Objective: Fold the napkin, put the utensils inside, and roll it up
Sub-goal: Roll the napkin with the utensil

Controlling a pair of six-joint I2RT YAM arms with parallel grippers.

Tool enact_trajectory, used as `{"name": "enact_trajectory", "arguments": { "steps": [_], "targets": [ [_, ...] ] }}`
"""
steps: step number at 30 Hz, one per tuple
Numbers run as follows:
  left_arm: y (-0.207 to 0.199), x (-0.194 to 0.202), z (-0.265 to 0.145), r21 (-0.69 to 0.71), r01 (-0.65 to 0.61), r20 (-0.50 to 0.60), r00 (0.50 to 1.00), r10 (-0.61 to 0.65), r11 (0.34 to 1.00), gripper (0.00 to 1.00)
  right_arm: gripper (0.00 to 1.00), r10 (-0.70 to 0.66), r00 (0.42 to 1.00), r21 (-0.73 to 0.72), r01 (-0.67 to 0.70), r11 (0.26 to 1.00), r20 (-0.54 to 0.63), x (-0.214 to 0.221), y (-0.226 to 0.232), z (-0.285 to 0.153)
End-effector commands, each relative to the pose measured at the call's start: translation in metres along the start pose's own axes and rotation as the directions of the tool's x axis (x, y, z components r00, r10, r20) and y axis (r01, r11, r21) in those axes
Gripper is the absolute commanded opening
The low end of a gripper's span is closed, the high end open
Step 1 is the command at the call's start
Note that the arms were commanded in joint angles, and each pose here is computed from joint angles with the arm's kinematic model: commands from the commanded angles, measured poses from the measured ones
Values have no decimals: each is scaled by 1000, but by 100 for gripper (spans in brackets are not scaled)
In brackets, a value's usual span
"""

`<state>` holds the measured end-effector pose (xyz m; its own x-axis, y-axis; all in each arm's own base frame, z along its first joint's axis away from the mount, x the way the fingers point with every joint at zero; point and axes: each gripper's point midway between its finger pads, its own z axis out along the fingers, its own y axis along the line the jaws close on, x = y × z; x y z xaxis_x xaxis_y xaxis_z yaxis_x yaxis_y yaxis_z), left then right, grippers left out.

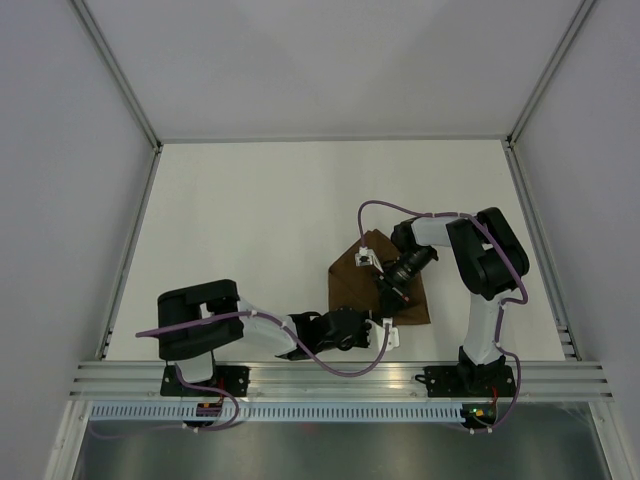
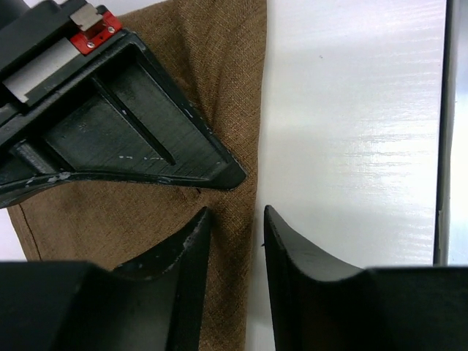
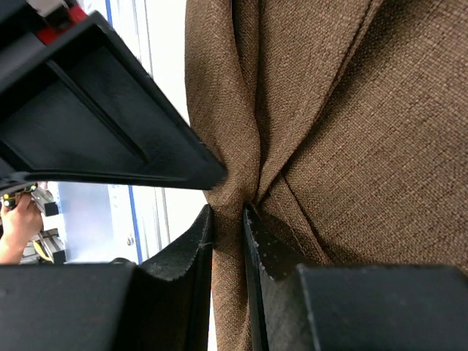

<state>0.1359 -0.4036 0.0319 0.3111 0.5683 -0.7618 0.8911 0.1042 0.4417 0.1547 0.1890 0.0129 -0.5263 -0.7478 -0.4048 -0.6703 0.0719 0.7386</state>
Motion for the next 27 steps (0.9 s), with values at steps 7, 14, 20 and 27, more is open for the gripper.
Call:
{"name": "enact_trajectory", "arguments": {
  "steps": [7, 14, 20, 27],
  "targets": [
    [-1, 1, 15, -8, -68, -17, 998, 68, 998, 42, 7, -89, 981, 124, 111, 986, -170, 33, -48, 0],
    [-6, 11, 17, 8, -64, -46, 997, 64, 998, 29, 8, -82, 982, 123, 103, 987, -170, 33, -47, 0],
    [-19, 20, 17, 62, -34, -72, 997, 39, 998, 2, 9, -80, 982, 124, 102, 987, -171, 33, -47, -1],
    [-33, 19, 13, 140, 45, -66, 997, -37, 989, 2, 35, -101, 988, 136, 118, 984, -120, 13, -33, -13]
  ]
}}
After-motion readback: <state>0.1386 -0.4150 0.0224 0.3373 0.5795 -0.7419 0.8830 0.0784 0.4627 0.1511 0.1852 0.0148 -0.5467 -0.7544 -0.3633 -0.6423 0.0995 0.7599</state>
